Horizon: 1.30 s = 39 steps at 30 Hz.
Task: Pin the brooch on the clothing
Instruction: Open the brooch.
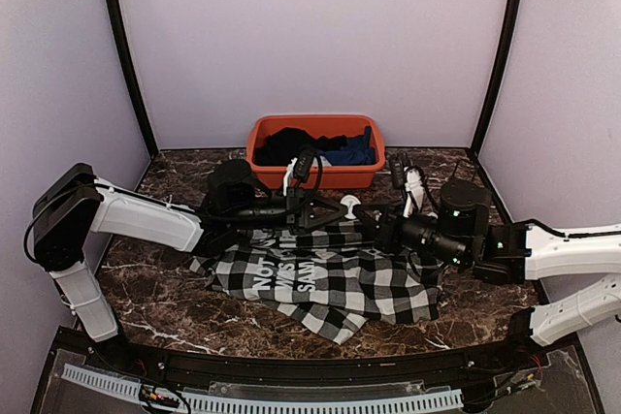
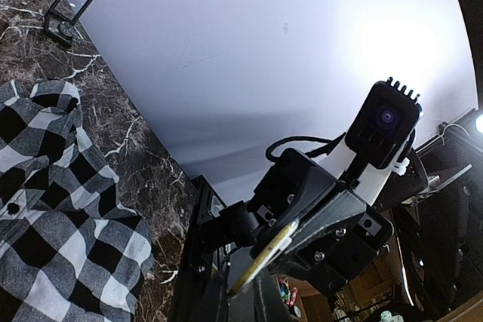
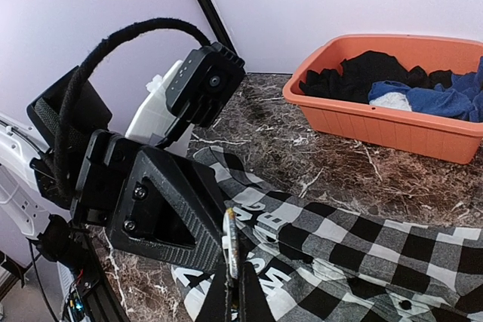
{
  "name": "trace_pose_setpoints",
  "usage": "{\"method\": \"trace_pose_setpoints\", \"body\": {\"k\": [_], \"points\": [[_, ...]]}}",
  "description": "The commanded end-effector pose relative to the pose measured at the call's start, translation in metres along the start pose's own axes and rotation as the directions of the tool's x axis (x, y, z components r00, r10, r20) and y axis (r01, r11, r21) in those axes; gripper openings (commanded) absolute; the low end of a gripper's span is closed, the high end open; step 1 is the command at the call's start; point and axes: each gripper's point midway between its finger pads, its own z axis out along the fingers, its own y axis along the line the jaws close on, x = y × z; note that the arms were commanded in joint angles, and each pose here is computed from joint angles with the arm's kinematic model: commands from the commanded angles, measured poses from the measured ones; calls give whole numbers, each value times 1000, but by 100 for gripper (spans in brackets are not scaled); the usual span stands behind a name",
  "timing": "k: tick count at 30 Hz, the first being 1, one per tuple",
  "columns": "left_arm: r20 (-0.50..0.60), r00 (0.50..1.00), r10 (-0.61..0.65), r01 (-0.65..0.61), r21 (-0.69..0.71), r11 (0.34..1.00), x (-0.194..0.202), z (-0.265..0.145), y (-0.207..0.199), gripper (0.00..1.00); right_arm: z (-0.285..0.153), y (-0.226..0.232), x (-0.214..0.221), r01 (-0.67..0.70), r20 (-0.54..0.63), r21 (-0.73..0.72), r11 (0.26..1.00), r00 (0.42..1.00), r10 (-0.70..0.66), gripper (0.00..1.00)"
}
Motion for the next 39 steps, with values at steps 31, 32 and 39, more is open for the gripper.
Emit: {"method": "trace_pose_setpoints", "body": {"k": [31, 32, 39], "points": [[-58, 998, 29, -25, 72, 997, 17, 14, -13, 7, 9, 9, 17, 24, -44, -34, 999, 999, -26, 0], [-60, 998, 29, -23, 91, 996, 17, 15, -16, 8, 8, 8, 18, 21, -44, -31, 999, 999, -23, 0], [-102, 994, 47, -33, 130, 991, 27, 17, -25, 20, 7, 3, 14, 17, -35, 0, 1000, 999, -17, 0]]}}
